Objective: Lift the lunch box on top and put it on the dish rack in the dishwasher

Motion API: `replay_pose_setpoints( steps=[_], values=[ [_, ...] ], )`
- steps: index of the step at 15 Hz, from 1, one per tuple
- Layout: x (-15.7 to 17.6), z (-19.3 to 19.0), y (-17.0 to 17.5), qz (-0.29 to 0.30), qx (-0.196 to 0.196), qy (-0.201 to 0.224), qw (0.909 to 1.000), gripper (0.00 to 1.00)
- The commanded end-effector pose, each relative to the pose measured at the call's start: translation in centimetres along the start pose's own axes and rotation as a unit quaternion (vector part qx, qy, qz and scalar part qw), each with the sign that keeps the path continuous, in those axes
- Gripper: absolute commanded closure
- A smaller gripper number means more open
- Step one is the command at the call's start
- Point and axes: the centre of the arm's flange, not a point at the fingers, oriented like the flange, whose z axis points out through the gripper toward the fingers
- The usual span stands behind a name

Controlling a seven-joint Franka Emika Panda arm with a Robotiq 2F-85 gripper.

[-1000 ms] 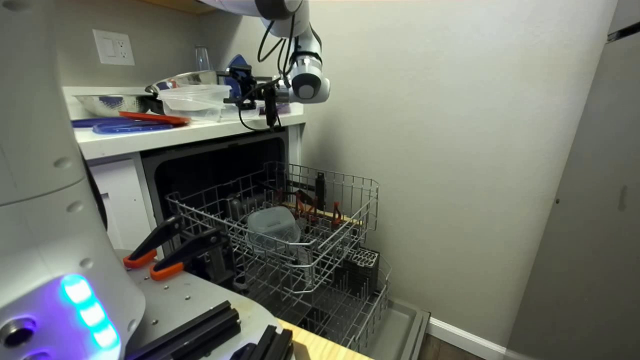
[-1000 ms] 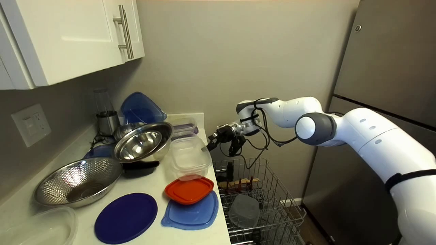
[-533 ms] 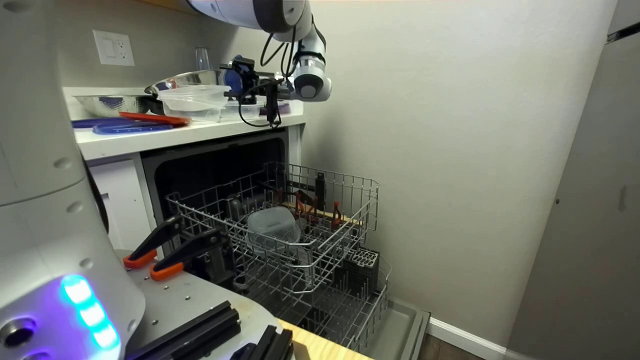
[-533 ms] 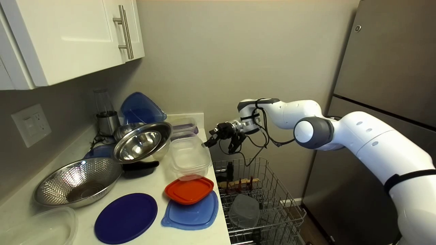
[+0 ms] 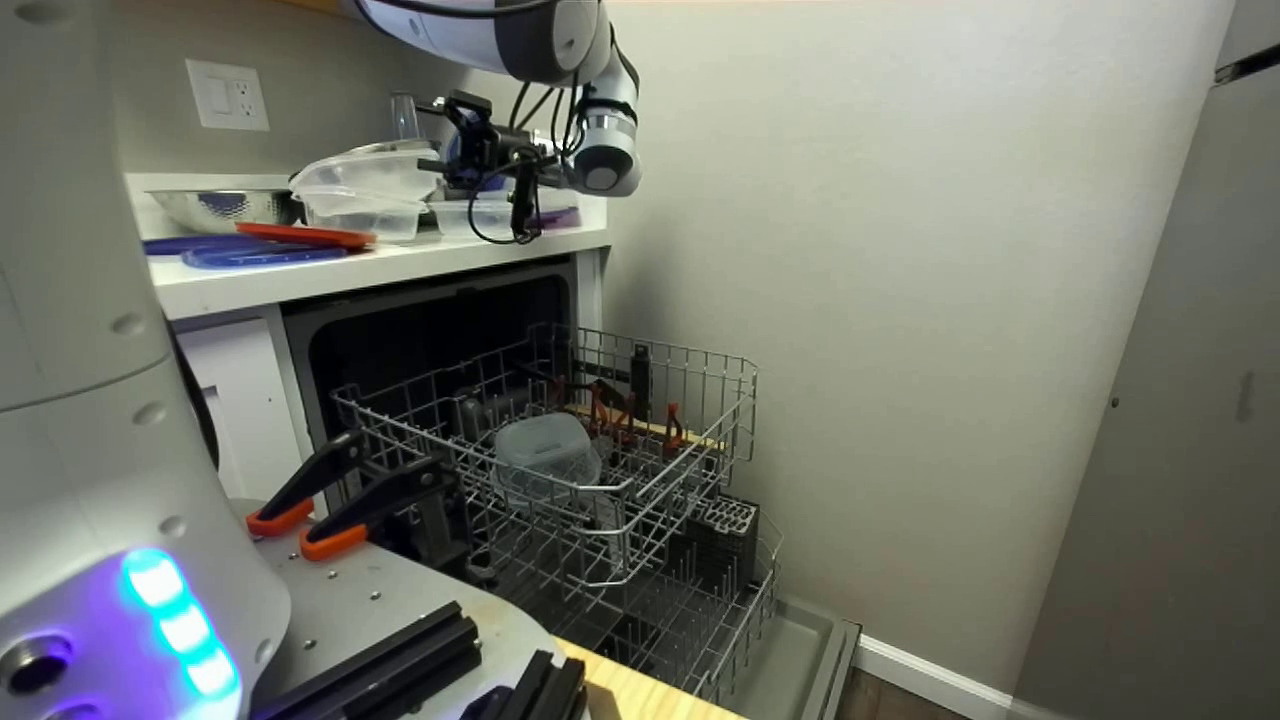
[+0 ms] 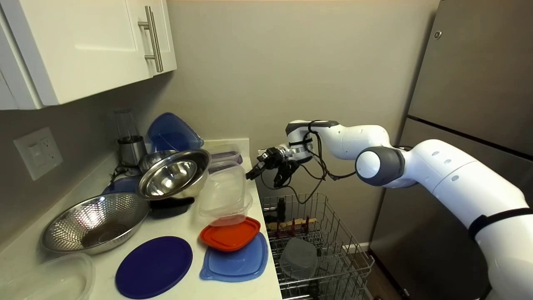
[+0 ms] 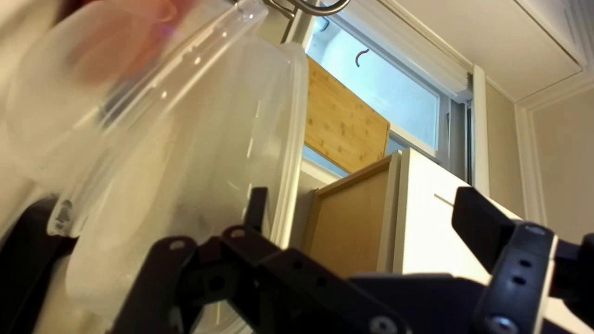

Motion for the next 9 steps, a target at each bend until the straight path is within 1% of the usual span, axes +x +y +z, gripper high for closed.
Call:
replay_pose_setpoints(
  steps=[1,2,3,4,5,9],
  values=[
    [1.4,0.5,1.0,0.027,0.011,0.0,0.9996,0.0],
    [1.3,0.8,1.2,0.036,-0.006,0.003,0.9993,0.0],
    [1.3,0.8,1.2,0.039,-0.011,0.004,0.9992,0.0],
    [1.3,0.7,1.1,0.044,-0.029,0.009,0.9986,0.0],
    [1.4,0.6,1.1,0.047,-0.037,0.013,0.9981,0.0],
    [1.6,-0.3,1.1,0.056,-0.092,0.032,0.9937,0.0]
  ],
)
